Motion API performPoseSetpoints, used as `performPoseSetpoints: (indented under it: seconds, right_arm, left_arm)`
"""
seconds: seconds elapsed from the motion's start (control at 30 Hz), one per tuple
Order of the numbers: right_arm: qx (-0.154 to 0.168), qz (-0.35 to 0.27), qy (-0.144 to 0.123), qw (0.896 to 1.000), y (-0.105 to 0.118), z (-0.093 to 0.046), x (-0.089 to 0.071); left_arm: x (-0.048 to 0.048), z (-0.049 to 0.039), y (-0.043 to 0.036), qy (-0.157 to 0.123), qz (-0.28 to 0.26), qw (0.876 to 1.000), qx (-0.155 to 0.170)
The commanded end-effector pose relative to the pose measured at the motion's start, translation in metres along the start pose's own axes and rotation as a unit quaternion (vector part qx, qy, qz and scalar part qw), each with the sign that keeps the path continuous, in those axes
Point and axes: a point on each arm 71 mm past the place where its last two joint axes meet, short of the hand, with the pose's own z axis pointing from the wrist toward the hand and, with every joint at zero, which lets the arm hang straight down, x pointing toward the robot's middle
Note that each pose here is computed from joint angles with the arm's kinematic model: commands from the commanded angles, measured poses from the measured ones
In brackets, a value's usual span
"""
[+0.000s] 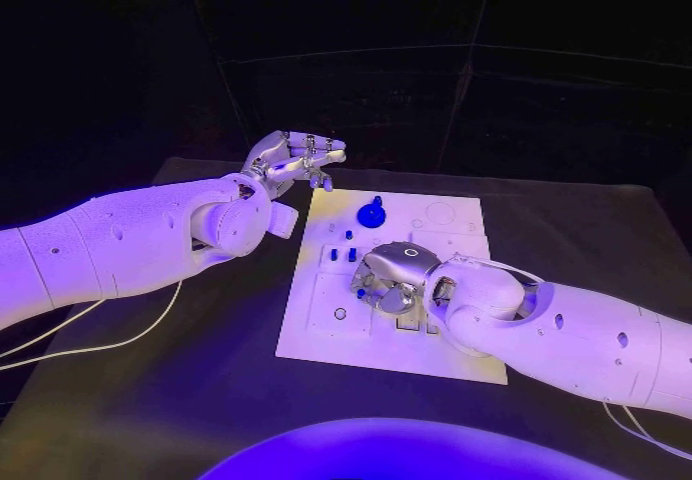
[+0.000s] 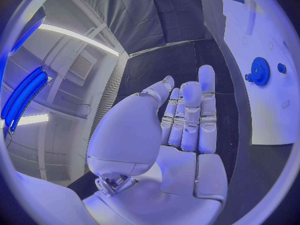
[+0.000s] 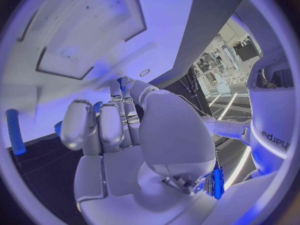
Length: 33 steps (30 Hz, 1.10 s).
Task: Assemble the parts on the task board
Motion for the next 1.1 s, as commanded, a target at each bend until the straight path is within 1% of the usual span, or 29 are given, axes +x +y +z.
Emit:
performPoseSetpoints:
  seconds: [0.03,0.13,0.3,0.33,0.5,0.63,0.7,0.77,0.83,0.93,1.1]
  right_arm:
    - [0.004,0.004,0.005,1.0,-0.002,0.0,0.003]
    - [0.004,0.008,-0.002,1.0,-0.003,-0.001,0.002]
    - [-0.002,0.018,-0.033,0.999,-0.004,-0.006,-0.003]
    - [-0.002,0.02,-0.035,0.999,-0.005,-0.007,-0.003]
    - [-0.006,0.035,-0.052,0.998,-0.006,-0.018,-0.007]
    - [-0.003,0.053,-0.061,0.997,-0.009,-0.03,-0.012]
    - [0.007,0.063,-0.065,0.996,-0.015,-0.038,-0.018]
    - [0.021,0.067,-0.071,0.995,-0.023,-0.043,-0.028]
    - [0.042,0.069,-0.077,0.994,-0.036,-0.051,-0.043]
    - [0.072,0.061,-0.079,0.992,-0.054,-0.06,-0.061]
    - [0.11,0.038,-0.077,0.99,-0.077,-0.071,-0.078]
  left_arm:
    - [0.0014,0.0001,-0.0015,0.007,-0.005,1.0,0.001]
    - [0.0013,0.0001,-0.0015,0.007,-0.005,1.0,0.0]
    - [0.0007,-0.0002,-0.0014,0.007,-0.005,1.0,0.0]
    - [0.0006,-0.0002,-0.0014,0.007,-0.005,1.0,-0.001]
    - [0.0004,-0.0002,-0.0012,0.007,-0.005,1.0,-0.001]
    - [0.0002,-0.0001,-0.0011,0.008,-0.005,1.0,-0.001]
    - [0.0,0.0,-0.0011,0.009,-0.005,1.0,-0.001]
    - [-0.0004,0.0,-0.0012,0.008,-0.005,1.0,0.0]
    - [-0.0009,0.0002,-0.001,0.008,-0.005,1.0,0.0]
    - [-0.0006,0.0006,-0.0008,0.008,-0.005,1.0,0.001]
    - [-0.0002,0.0013,-0.0004,0.009,-0.005,1.0,0.001]
